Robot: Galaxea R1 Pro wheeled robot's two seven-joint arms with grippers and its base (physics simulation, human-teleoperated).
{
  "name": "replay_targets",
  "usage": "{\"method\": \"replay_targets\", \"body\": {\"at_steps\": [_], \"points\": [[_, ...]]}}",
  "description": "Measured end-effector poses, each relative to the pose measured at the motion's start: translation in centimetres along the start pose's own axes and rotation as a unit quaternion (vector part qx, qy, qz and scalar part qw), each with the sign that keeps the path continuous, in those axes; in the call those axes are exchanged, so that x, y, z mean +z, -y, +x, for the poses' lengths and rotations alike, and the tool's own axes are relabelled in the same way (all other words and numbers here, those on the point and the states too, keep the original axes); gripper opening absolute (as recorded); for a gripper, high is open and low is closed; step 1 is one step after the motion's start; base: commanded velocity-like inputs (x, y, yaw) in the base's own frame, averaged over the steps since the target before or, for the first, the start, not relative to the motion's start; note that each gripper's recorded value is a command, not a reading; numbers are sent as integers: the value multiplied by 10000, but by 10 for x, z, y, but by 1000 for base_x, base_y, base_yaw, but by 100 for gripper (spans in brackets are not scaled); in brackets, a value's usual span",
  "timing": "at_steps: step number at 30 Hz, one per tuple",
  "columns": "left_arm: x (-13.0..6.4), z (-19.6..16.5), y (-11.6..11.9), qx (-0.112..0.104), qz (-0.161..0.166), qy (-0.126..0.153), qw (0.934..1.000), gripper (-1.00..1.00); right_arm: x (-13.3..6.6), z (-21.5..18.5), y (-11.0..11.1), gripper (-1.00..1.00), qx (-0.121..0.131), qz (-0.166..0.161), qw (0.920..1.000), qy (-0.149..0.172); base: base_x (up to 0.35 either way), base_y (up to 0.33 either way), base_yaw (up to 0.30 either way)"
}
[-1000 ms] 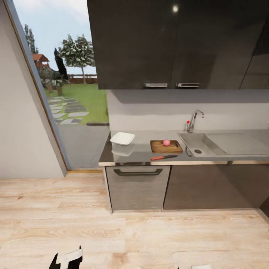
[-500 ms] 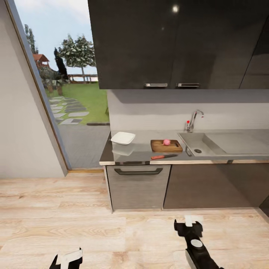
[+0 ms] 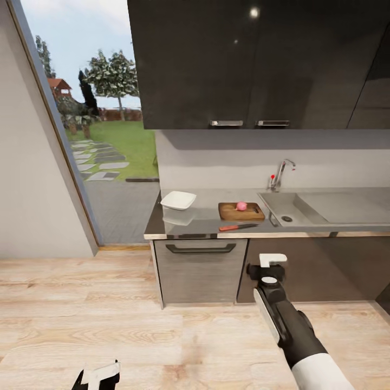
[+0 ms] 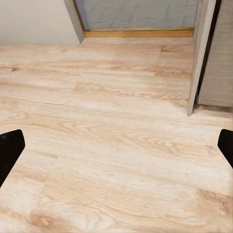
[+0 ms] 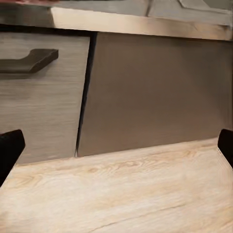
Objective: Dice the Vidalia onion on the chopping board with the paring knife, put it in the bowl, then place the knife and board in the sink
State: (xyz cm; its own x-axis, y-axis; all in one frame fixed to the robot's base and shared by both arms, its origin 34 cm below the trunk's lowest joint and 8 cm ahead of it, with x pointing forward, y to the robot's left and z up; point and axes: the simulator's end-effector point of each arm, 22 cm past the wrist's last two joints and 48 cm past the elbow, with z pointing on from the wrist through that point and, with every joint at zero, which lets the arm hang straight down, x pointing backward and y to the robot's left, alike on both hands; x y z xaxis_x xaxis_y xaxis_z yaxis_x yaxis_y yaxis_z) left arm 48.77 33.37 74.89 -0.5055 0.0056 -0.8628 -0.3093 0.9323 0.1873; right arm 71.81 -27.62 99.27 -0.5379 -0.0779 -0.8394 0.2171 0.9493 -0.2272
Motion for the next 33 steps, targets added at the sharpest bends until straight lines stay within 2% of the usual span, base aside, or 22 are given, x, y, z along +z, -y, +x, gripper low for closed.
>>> {"method": "replay_targets", "body": {"at_steps": [7,9,15,17,23,27,29,33], "points": [[0,0,0,0,1,0,10000,100,-6,-89,-13,100,211,77,9992,339,0,0,0],[0,0,0,-2,0,3,10000,100,-17,-152,-15,100,328,135,9976,593,0,0,0],[0,0,0,0,1,-1,10000,100,-35,-234,-14,100,473,145,9937,1010,0,0,0],[0,0,0,1,0,-3,10000,100,-47,-265,-14,100,559,228,9914,1161,0,0,0],[0,0,0,-2,1,2,10000,100,-55,-272,-3,100,681,633,9886,1181,0,0,0],[0,-1,0,-1,-3,6,10000,100,-54,-269,-1,100,746,679,9885,1125,0,0,0],[0,0,0,2,-3,-2,10000,100,-53,-266,1,100,837,696,9885,1046,0,0,0],[0,2,0,17,-1,-49,10000,100,-42,-245,18,100,1284,847,9858,680,0,0,0]]}}
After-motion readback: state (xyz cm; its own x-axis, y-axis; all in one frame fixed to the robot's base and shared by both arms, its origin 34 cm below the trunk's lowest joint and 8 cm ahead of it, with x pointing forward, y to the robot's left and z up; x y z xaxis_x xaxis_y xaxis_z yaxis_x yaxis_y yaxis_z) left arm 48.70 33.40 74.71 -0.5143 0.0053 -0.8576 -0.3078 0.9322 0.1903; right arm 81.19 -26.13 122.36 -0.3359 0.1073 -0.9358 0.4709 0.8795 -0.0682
